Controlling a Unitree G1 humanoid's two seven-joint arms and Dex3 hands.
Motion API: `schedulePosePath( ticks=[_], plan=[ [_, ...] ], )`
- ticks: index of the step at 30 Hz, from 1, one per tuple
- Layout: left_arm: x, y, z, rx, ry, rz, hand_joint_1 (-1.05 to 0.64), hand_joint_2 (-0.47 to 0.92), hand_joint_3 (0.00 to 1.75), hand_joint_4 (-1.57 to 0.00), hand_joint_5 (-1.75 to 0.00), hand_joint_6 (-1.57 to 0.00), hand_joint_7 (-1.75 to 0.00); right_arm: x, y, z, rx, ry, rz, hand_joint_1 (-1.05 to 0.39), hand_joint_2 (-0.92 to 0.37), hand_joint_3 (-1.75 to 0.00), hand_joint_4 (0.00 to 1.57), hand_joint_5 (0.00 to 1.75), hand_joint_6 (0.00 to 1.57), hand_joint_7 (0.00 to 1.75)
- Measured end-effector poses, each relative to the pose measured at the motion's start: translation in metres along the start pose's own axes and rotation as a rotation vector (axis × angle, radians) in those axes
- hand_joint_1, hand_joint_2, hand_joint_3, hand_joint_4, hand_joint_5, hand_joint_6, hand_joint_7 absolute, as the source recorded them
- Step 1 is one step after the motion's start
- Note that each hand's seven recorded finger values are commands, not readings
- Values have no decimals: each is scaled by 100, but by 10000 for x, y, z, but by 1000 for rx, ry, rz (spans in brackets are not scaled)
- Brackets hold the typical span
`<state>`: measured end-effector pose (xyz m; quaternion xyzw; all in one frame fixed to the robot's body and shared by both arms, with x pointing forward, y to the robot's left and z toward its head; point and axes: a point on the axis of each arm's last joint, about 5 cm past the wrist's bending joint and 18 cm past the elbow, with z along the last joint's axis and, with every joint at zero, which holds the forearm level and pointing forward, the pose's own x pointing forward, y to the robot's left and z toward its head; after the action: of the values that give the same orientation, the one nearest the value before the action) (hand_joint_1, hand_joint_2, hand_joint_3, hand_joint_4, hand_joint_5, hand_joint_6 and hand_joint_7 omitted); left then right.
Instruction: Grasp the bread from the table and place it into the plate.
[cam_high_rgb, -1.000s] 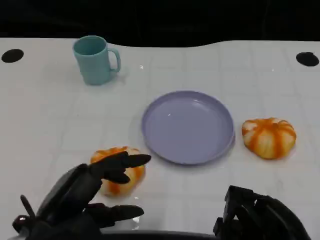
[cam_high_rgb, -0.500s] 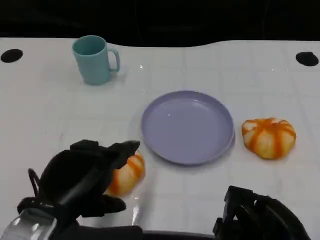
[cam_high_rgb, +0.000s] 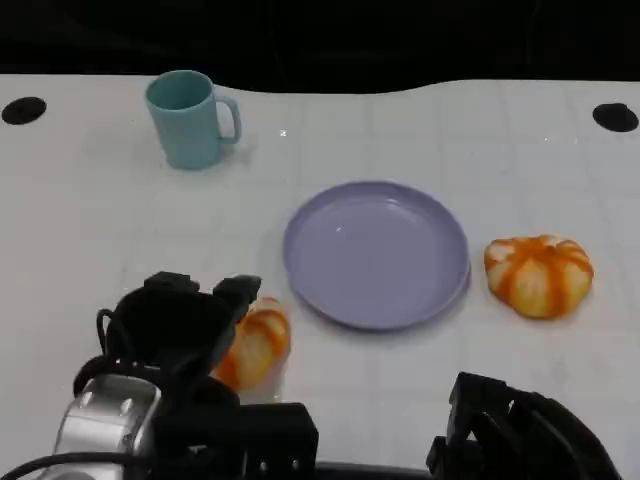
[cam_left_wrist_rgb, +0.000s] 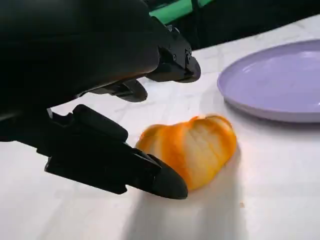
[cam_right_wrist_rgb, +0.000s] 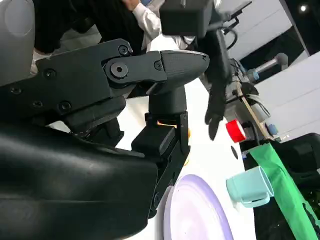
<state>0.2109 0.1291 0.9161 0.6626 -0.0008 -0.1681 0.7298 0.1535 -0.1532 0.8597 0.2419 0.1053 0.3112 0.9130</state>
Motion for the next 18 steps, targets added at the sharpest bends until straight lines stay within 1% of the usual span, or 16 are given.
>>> schedulePosePath(
  ticks=[5, 11, 12, 14, 15, 16, 17, 18],
  plan=[
    [160, -93, 24, -31, 20, -75, -68, 86, 0, -31, -20, -26, -1, -2, -4, 6, -3, -1, -1, -71, -92, -26, 87, 160, 76, 141],
    [359, -212, 14, -76, 36, -118, -66, 87, 0, -33, -17, -24, -1, -5, -5, 7, -3, -2, -2, -71, -92, -25, 87, 159, 77, 140],
    [393, -232, 11, -86, 37, -119, -62, 88, 1, -35, -17, -26, -1, -6, -5, 6, -3, -2, -3, -71, -92, -25, 87, 159, 77, 140],
    [454, -253, 4, -105, 28, -108, -49, 90, 1, -50, -22, -38, -5, -6, -5, 6, -2, -2, -3, -71, -92, -25, 87, 159, 77, 140],
    [474, -268, -6, -117, 29, -104, -42, 91, 3, -56, -53, -51, -5, -3, -2, 8, -3, -3, -1, -71, -92, -25, 87, 159, 77, 140],
    [487, -283, -13, -123, 29, -93, -37, 92, 10, -64, -87, -73, -10, -3, -2, 8, -3, -3, -1, -71, -92, -25, 87, 159, 77, 140],
    [491, -310, -21, -132, 25, -71, -35, 92, 13, -67, -99, -81, -12, -4, -1, 8, -3, -3, -1, -71, -92, -25, 87, 159, 77, 140],
    [491, -340, -26, -135, 20, -46, -35, 92, 16, -77, -113, -95, -18, -6, 0, 7, -3, -3, -2, -71, -92, -25, 87, 159, 76, 140]
  ],
)
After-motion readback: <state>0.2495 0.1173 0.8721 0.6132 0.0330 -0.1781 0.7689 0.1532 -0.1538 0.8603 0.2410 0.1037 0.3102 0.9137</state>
